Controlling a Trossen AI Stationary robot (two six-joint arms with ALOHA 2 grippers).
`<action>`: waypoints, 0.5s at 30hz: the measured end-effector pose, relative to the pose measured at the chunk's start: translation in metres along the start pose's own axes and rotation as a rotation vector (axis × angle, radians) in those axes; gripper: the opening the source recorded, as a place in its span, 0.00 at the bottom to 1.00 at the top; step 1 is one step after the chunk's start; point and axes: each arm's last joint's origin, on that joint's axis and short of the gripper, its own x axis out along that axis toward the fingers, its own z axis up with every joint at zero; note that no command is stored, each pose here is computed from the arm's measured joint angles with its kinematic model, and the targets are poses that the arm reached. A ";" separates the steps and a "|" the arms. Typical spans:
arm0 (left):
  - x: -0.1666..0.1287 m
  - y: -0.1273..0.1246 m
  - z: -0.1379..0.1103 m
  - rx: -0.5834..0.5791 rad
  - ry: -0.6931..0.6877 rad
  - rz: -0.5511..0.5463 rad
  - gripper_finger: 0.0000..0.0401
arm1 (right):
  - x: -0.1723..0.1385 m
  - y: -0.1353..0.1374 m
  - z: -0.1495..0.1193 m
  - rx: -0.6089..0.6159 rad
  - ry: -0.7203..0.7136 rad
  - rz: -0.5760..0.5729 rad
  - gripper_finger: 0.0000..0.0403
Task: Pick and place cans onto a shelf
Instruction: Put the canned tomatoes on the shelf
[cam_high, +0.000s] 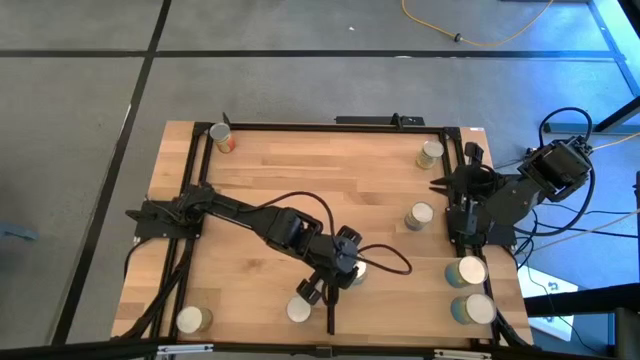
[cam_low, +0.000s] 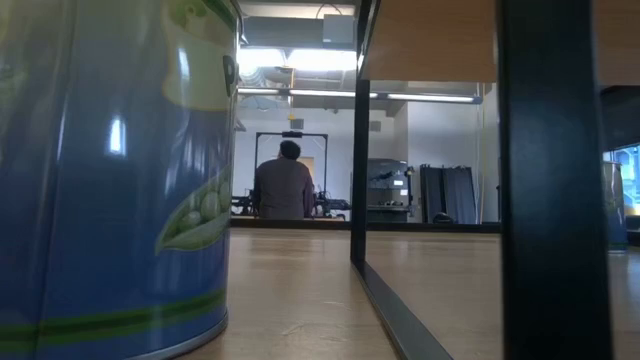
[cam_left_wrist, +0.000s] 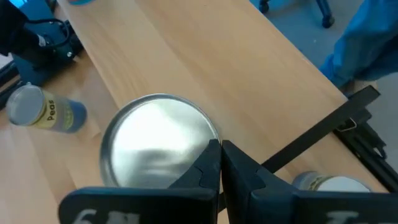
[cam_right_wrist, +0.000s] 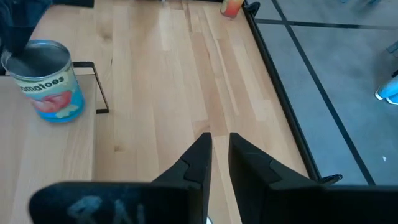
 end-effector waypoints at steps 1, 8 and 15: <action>0.000 0.000 0.000 -0.004 -0.003 -0.002 0.00 | 0.000 0.000 0.000 0.010 0.001 0.001 0.14; -0.001 0.001 0.002 -0.018 -0.017 0.021 0.00 | 0.000 0.001 -0.001 0.018 0.028 0.047 0.14; 0.000 0.001 0.003 -0.024 -0.028 0.029 0.07 | 0.000 0.002 -0.001 0.018 0.035 0.059 0.14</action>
